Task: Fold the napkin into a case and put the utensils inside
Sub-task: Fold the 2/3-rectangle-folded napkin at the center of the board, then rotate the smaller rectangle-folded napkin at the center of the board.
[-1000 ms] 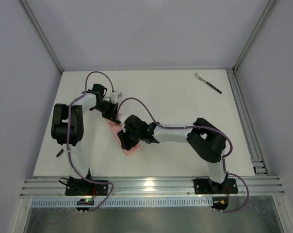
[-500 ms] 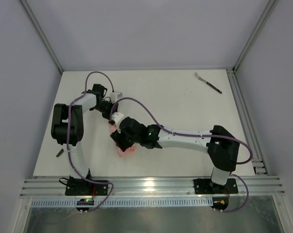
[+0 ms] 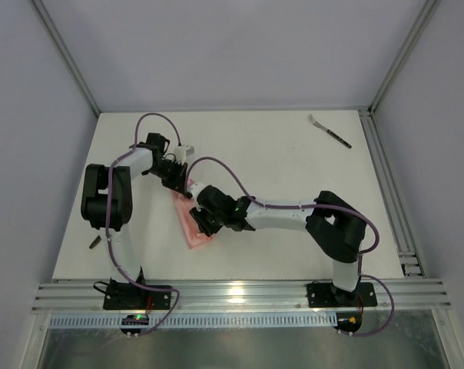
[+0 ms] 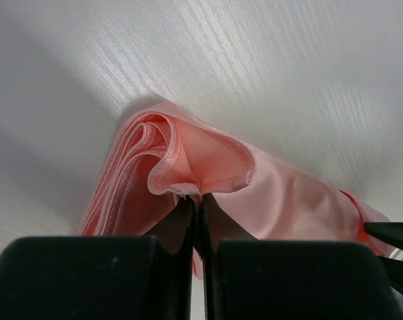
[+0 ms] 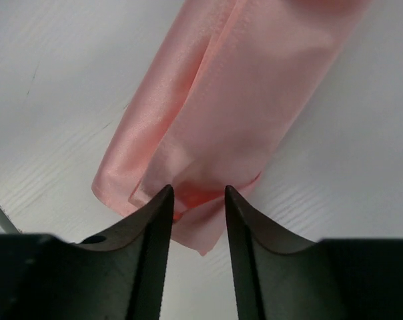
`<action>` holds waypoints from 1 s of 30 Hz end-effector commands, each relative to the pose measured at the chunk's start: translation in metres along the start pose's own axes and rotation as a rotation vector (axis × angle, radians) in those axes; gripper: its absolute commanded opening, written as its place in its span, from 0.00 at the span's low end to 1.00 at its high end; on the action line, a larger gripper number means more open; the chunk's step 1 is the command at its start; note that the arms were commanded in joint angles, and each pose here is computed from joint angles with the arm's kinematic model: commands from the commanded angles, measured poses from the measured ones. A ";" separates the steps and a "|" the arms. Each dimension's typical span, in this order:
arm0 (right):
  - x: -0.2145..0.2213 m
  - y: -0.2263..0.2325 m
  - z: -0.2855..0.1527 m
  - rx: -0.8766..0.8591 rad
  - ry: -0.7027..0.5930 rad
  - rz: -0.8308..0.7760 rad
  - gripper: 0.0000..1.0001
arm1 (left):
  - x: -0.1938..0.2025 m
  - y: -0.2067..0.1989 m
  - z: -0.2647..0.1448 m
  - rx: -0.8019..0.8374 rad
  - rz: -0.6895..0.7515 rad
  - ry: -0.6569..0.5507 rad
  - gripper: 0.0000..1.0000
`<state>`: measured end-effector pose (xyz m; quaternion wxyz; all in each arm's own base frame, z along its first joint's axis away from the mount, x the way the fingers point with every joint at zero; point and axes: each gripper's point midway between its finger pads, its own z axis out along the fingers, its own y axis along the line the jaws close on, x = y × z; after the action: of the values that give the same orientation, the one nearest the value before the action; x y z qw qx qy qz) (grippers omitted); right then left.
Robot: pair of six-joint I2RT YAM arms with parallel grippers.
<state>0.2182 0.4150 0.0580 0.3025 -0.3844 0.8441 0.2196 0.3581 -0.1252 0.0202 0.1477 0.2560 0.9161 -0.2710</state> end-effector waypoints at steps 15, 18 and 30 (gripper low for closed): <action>0.008 0.028 0.049 -0.065 0.071 0.122 0.20 | 0.002 0.004 -0.004 -0.032 -0.025 0.016 0.33; 0.011 0.027 0.052 -0.065 0.083 0.175 0.18 | -0.015 -0.002 -0.019 -0.037 -0.014 -0.035 0.40; -0.004 0.042 0.075 -0.094 0.025 0.436 0.18 | 0.011 0.014 -0.078 -0.126 -0.083 -0.078 0.49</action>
<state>0.2151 0.4819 0.0266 0.2374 -0.2468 0.8876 0.3080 0.3631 -0.0852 0.0639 0.1876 0.2054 0.9279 -0.2483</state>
